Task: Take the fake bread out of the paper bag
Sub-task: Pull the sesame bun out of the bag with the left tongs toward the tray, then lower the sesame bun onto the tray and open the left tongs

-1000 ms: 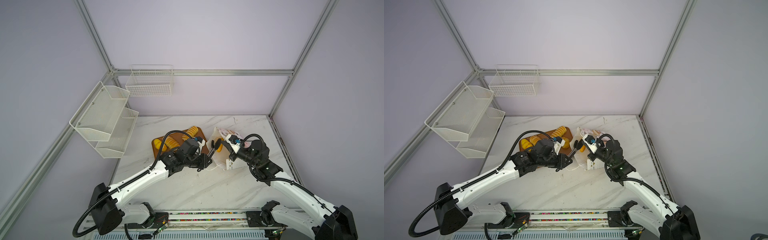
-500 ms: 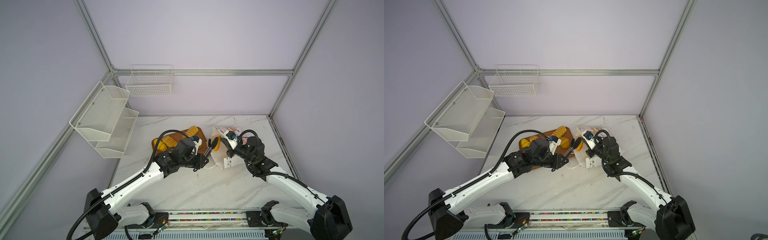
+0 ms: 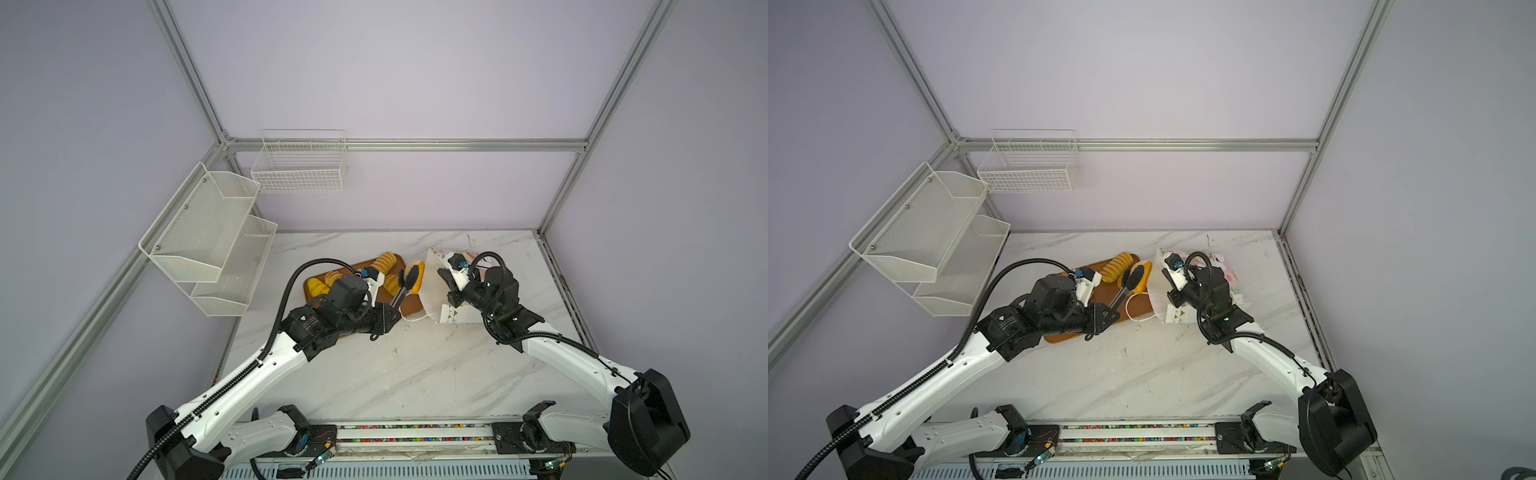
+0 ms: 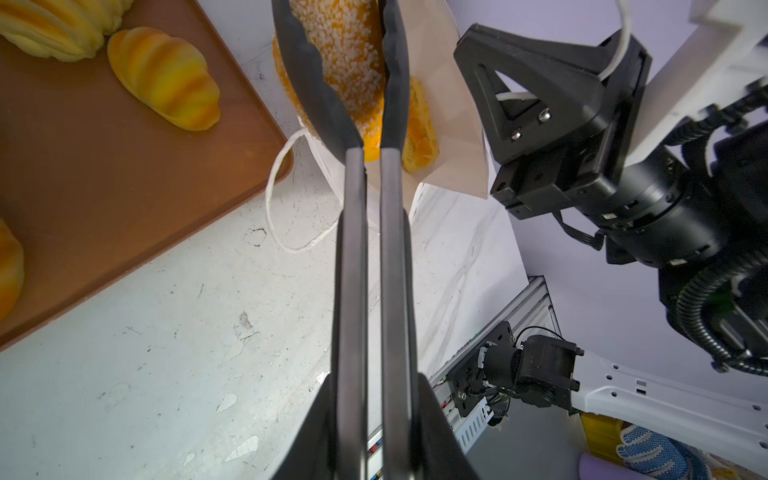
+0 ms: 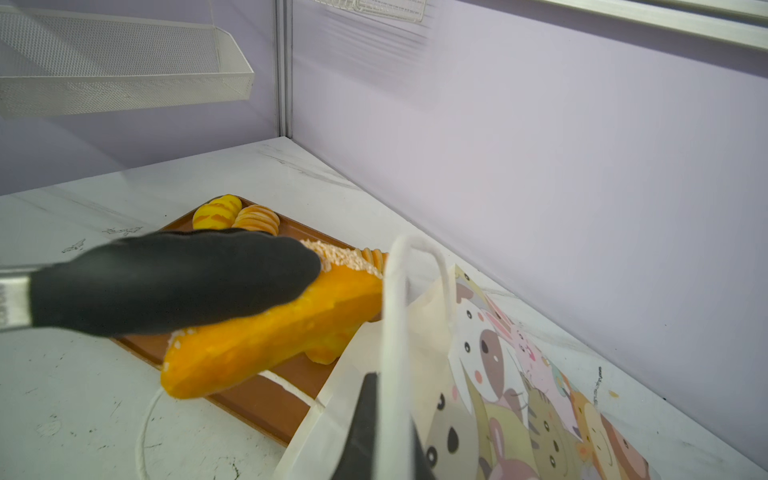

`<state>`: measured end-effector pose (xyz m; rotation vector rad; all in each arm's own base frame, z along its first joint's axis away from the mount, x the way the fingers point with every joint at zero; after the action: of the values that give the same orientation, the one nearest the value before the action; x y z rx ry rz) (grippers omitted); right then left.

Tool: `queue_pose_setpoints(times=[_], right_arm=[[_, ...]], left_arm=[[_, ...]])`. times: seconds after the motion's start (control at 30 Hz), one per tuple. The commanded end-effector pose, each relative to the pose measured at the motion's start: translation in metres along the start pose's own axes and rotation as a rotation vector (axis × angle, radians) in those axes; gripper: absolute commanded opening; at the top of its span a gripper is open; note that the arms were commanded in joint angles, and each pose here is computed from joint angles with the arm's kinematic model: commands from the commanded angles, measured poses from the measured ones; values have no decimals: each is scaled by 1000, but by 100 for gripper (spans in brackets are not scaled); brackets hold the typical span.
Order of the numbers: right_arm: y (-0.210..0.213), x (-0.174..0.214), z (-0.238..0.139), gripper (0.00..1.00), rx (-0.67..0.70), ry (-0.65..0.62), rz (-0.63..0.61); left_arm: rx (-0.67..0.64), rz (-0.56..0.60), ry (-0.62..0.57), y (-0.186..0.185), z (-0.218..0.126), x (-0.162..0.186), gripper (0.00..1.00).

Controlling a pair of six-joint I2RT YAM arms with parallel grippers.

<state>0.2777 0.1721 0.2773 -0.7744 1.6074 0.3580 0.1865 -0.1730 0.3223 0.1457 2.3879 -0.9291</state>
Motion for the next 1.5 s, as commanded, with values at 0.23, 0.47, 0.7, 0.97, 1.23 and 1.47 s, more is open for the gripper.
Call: queue_pose_setpoints(times=[0.23, 0.47, 0.7, 0.97, 1.23, 1.47], right_arm=[[-8, -11, 6, 0, 53, -32, -5], [-7, -15, -6, 0, 68, -38, -22], [-4, -22, -20, 0, 48, -60, -29], [1, -23, -30, 0, 0, -72, -31], [4, -21, -36, 0, -19, -75, -37], [5, -19, -36, 0, -24, -75, -43]], left_arm=[[-77, -31, -114, 28, -32, 0, 0], [-191, -108, -48, 63, -18, 15, 0], [-237, -125, 36, 82, 15, 20, 0], [-385, -39, 109, 92, 35, 7, 0], [-542, 95, 140, 100, 50, -12, 0], [-646, 150, 173, 108, 53, -17, 0]])
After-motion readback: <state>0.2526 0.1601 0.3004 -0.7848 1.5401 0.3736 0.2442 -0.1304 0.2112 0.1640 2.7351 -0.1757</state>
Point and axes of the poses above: each gripper's point midway between its finger pads, its own z axis out along the fingers, its own y axis along the line the jaws close on, x = y × z, the point moved 10 cm from there along -z, back along the fingers
